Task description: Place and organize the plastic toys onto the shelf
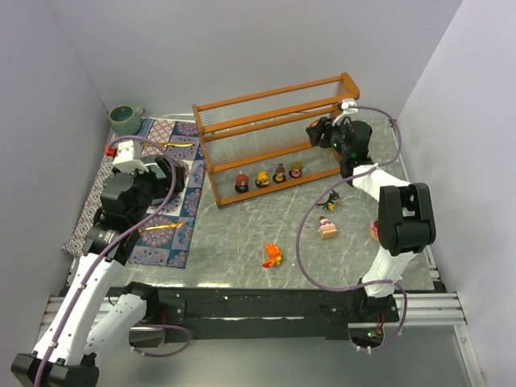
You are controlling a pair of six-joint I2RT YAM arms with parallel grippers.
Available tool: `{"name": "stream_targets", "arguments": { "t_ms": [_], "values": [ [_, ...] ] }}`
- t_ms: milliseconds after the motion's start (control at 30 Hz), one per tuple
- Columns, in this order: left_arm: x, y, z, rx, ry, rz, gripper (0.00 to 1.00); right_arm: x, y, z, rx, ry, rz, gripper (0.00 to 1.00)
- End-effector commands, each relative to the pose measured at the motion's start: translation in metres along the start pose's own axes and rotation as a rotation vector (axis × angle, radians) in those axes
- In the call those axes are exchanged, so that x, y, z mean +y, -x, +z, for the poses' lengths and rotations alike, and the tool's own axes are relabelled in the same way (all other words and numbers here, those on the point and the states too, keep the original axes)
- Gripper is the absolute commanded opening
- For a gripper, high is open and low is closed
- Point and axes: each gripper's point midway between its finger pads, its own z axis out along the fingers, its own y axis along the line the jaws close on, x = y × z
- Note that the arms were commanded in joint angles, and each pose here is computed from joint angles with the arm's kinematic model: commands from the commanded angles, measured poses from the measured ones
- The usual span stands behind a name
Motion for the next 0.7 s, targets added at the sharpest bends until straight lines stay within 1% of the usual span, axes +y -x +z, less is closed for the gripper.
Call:
{"name": "stream_targets", "arguments": {
  "t_ms": [0,100,333,667],
  "values": [
    [-0.0063,0.0062,0.0031,-0.026,-0.032,-0.007,0.99,-0.0031,0.0259,0.0099,-0.054,0.003,-0.015,0.30],
    [-0.0068,0.0060,0.0035,-0.025,-0.035,-0.007,0.99,-0.0069,0.0261,0.0107,-0.049,-0.014,-0.018,0.31],
    [-0.0070,0.0042,0.0042,-0.018,-0.039,-0.006,0.99,-0.0094,0.0249,0.0114,-0.044,-0.026,-0.019,0.41],
    [-0.0089,0.0034,0.0051,-0.014,-0.049,-0.007,0.99,-0.0097,0.0195,0.0123,-0.030,-0.034,-0.025,0.46]
  ]
}}
